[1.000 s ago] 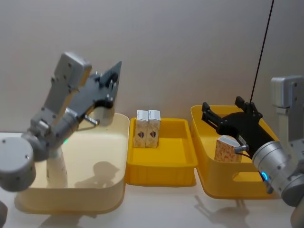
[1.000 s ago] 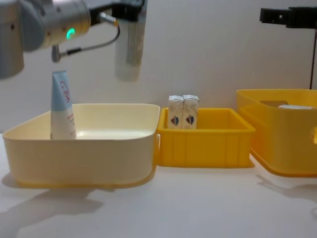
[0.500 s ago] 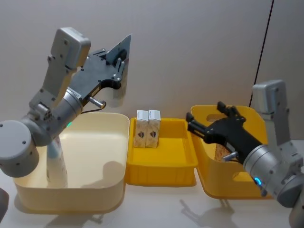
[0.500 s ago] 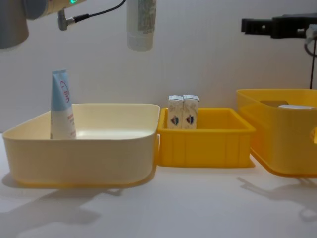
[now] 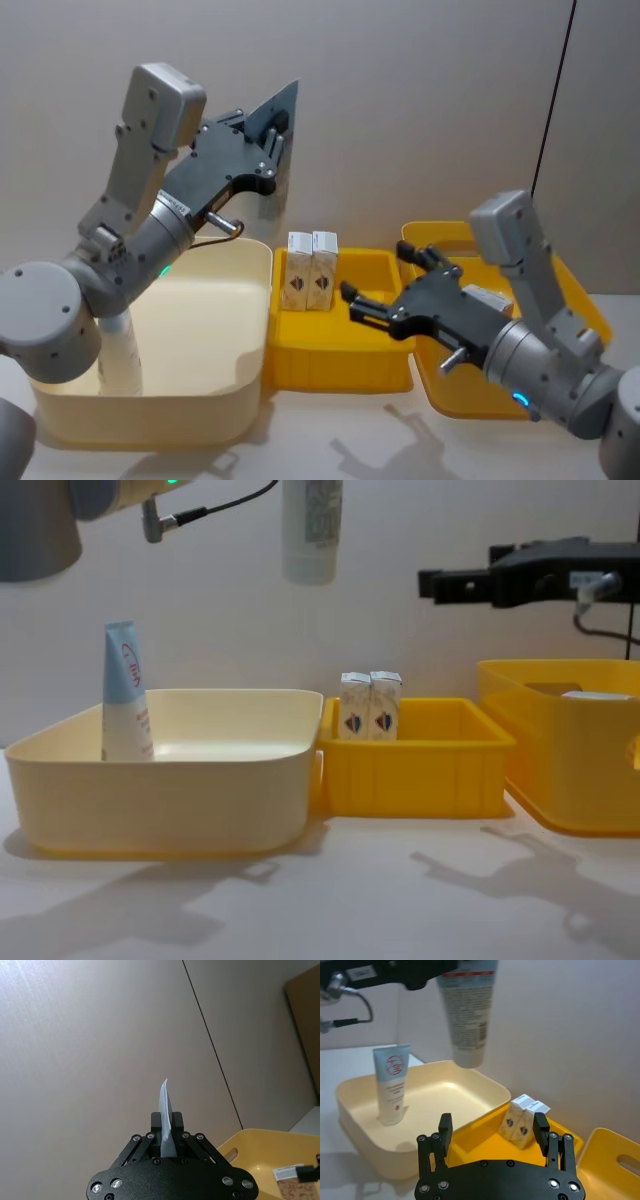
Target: Bimanual collaborative sorting of washing and personal care products
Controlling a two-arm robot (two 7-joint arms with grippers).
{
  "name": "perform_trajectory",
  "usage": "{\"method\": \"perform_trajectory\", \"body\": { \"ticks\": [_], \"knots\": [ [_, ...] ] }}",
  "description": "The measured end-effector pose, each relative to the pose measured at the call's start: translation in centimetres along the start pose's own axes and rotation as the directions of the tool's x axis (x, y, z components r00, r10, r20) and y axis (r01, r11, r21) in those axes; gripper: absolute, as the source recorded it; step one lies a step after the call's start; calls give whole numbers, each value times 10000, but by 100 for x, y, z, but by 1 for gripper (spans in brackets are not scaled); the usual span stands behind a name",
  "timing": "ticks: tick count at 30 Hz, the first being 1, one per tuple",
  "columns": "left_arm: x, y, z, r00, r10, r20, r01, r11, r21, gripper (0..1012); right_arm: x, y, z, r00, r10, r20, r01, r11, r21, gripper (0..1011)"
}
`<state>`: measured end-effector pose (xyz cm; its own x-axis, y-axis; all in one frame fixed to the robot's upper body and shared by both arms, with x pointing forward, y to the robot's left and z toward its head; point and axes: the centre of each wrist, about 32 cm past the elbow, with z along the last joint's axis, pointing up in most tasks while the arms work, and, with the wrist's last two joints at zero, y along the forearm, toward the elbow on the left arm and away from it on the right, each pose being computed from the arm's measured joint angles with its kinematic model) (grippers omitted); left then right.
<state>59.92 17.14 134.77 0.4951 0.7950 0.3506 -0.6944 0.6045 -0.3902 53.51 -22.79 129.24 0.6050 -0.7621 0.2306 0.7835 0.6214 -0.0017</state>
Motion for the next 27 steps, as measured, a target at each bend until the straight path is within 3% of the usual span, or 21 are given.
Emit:
{"method": "perform_trajectory", "body": {
  "ticks": [7,11,16,17,20,27],
  "knots": [
    [-74,3,-3,9996,-122,-271,120,9999,-63,124,17,91,-32,9914,1190,552,-1170,9924,-375,1001],
    [-113,3,1,9989,-187,-419,182,9998,-105,125,21,167,-50,9765,1944,927,-1886,9797,-678,1001],
    [-148,2,2,9982,-258,-540,252,9996,-133,125,16,281,-70,9475,2871,1406,-2726,9554,-1137,1001],
    [-153,2,2,9981,-265,-557,258,9996,-133,125,16,281,-70,9475,2871,1406,-2726,9554,-1137,1001],
    [-175,6,0,9975,-295,-635,288,9995,-123,125,-5,369,-83,9238,3423,1715,-3189,9359,-1499,1001],
    [-228,31,-15,9963,-324,-798,322,9995,-41,125,-35,455,-108,8973,3912,2046,-3562,9153,-1877,1001]
  ]
}}
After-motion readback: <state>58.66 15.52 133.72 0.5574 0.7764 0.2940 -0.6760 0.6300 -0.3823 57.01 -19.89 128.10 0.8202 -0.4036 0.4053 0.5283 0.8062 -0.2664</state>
